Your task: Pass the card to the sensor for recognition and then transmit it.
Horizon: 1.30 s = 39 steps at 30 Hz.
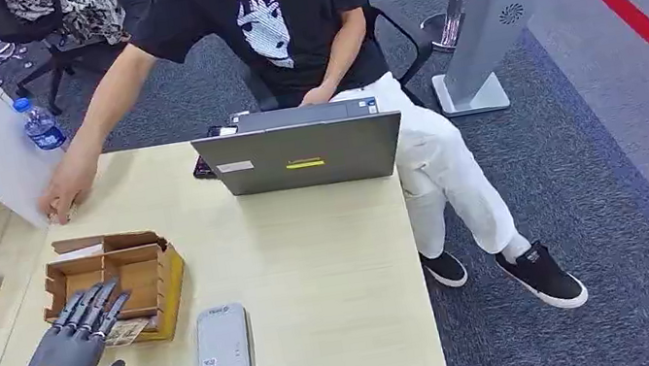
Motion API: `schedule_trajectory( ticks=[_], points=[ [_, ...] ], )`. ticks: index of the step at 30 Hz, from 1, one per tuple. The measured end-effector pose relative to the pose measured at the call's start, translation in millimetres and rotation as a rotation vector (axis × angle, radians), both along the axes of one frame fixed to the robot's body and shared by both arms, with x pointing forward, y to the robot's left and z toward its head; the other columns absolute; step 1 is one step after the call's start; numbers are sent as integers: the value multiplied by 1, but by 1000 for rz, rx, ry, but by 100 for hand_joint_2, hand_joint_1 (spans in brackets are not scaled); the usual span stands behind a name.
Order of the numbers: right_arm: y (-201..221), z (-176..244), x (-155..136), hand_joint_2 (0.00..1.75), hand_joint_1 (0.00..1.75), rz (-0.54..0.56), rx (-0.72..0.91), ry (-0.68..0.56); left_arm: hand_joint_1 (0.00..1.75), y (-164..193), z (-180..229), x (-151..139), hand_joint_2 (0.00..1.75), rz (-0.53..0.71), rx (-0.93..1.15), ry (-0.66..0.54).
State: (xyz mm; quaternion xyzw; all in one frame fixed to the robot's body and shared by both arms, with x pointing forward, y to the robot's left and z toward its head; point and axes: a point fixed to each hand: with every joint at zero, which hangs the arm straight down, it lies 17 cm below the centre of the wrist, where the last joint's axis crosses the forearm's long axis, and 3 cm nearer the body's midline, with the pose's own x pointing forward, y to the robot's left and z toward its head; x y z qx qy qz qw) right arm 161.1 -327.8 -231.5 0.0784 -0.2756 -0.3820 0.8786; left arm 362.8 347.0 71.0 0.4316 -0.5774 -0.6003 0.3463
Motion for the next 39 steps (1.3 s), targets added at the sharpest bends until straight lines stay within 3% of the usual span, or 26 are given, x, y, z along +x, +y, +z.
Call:
schedule_trajectory(
  ticks=[10,11,12,23,28,34,39],
  points=[
    [-1,0,0,175,0,-6,-1,1,0,8,-7,1,175,27,-5,3],
    [-1,0,0,175,0,-6,-1,1,98,8,-8,2,175,30,-5,3],
    [-2,0,0,175,0,-6,-1,1,175,9,-8,2,175,31,-5,3],
    [-3,0,0,175,0,0,-12,-1,175,10,-6,4,175,35,-25,-4],
    [-3,0,-1,175,0,10,-24,1,175,1,29,7,175,24,-63,-185],
    [-1,0,2,175,0,14,-24,0,175,-12,50,20,175,15,-105,-233],
    [1,1,8,175,0,16,-26,-6,175,-27,92,39,175,-23,-136,-313]
  ],
)
